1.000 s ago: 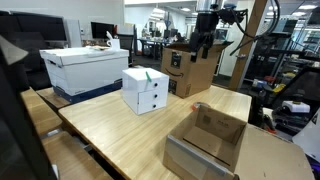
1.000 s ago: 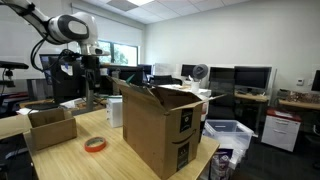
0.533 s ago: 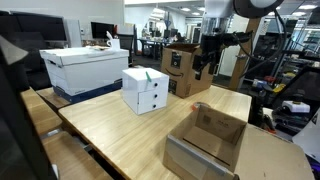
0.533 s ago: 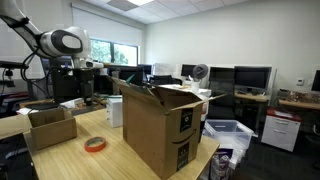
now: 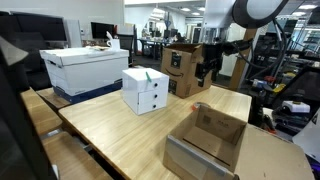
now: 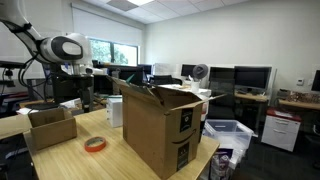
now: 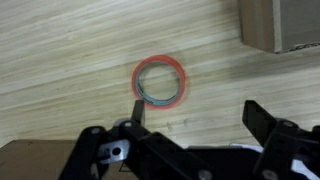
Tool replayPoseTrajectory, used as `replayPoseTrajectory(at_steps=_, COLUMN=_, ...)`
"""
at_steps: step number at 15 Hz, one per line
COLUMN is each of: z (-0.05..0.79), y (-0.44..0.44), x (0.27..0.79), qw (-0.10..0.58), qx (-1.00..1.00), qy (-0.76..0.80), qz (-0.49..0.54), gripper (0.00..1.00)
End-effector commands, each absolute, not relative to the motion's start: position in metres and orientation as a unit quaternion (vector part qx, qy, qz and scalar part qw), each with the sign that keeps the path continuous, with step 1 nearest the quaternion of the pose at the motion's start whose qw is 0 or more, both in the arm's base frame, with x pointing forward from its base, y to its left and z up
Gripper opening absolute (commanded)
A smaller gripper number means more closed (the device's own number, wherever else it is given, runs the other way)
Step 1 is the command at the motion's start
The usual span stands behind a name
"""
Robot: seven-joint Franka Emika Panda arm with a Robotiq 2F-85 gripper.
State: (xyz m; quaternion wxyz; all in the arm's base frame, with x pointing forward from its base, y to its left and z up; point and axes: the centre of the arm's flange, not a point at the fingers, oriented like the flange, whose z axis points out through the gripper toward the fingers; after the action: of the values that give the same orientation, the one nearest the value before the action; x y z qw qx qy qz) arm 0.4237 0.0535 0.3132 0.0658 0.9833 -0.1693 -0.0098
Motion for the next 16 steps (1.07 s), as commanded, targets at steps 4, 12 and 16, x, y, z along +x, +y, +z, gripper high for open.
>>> replayPoseTrajectory(at_steps=4, z=0.310, y=0.053, x=0.419, qw=0.065, qx=0.984, qy=-0.168, qz=-0.004, gripper=1.00)
replayPoseTrajectory(at_steps=12, z=0.283, y=0.049, x=0.408, qw=0.065, qx=0.982, qy=-0.175, qz=0.018, gripper=1.00)
replayPoseTrajectory(at_steps=16, z=0.262, y=0.047, x=0.398, qw=0.058, qx=0.981, qy=-0.185, qz=0.011, gripper=1.00)
